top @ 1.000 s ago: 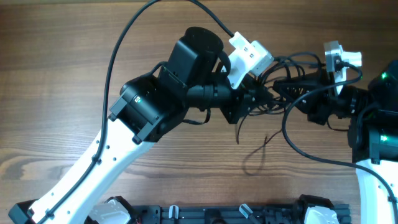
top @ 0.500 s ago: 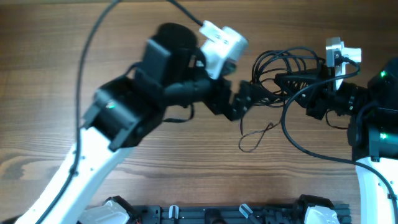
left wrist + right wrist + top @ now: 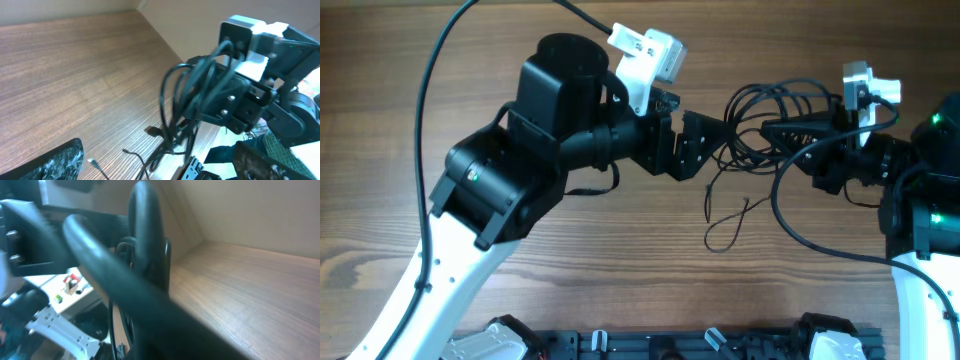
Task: Untangle cables
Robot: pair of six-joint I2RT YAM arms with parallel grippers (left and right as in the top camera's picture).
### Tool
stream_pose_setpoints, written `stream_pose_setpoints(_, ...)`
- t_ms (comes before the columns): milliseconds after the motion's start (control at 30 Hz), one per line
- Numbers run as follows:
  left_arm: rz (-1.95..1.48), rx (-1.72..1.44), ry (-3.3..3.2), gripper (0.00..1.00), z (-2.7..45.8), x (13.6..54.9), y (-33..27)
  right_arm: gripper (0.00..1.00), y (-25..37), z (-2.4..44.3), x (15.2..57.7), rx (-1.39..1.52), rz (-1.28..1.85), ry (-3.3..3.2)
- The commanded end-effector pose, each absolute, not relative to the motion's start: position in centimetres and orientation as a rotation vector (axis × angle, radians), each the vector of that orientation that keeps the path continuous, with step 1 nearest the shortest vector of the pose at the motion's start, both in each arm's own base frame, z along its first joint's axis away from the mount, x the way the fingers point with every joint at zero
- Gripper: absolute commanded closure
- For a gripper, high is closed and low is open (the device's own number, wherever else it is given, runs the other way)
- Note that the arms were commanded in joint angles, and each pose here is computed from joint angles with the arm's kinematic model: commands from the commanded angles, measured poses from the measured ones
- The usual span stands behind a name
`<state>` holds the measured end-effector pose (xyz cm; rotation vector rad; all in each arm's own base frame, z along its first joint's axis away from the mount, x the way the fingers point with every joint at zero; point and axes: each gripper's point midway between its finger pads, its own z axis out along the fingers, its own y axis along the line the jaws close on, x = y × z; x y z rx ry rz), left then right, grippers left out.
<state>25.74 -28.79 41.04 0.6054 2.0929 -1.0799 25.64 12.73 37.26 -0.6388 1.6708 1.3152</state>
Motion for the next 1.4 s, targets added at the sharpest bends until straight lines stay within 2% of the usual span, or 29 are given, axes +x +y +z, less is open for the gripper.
stream_pose_setpoints(0, -1.087, 0.569, 2.121, 0.1, 40.7, 26.4, -29.1, 0.96, 13.2, 38.1, 24.2, -0.767, 1.336, 1.589)
stream_pose_setpoints(33, -1.087, 0.567, 2.126, 0.15, 40.5, 26.5, -29.1, 0.96, 13.2, 38.2, 24.2, -0.772, 1.331, 1.584)
stream_pose_setpoints(133, -1.087, 0.567, 2.129, 0.2, 40.4, 26.5, -29.2, 0.96, 13.3, 38.4, 23.9, -0.801, 1.34, 1.564)
stream_pose_setpoints(867, -1.073, 0.523, 2.237, 0.21, 37.2, 28.5, -30.4, 0.96, 13.5, 39.0, 22.3, -0.91, 1.383, 1.492)
stream_pose_setpoints(1133, -0.954, 0.474, 2.293, 0.22, 35.7, 29.2, -29.2, 0.96, 13.5, 39.0, 22.3, -0.91, 1.383, 1.492)
stream_pose_setpoints(1233, -0.792, 0.434, 2.34, 0.29, 34.3, 29.9, -27.2, 0.96, 13.5, 39.0, 22.3, -0.908, 1.386, 1.495)
stream_pose_setpoints(1367, -0.545, 0.34, 2.43, 0.3, 32.0, 30.5, -23.9, 0.96, 13.5, 39.0, 22.3, -0.908, 1.384, 1.494)
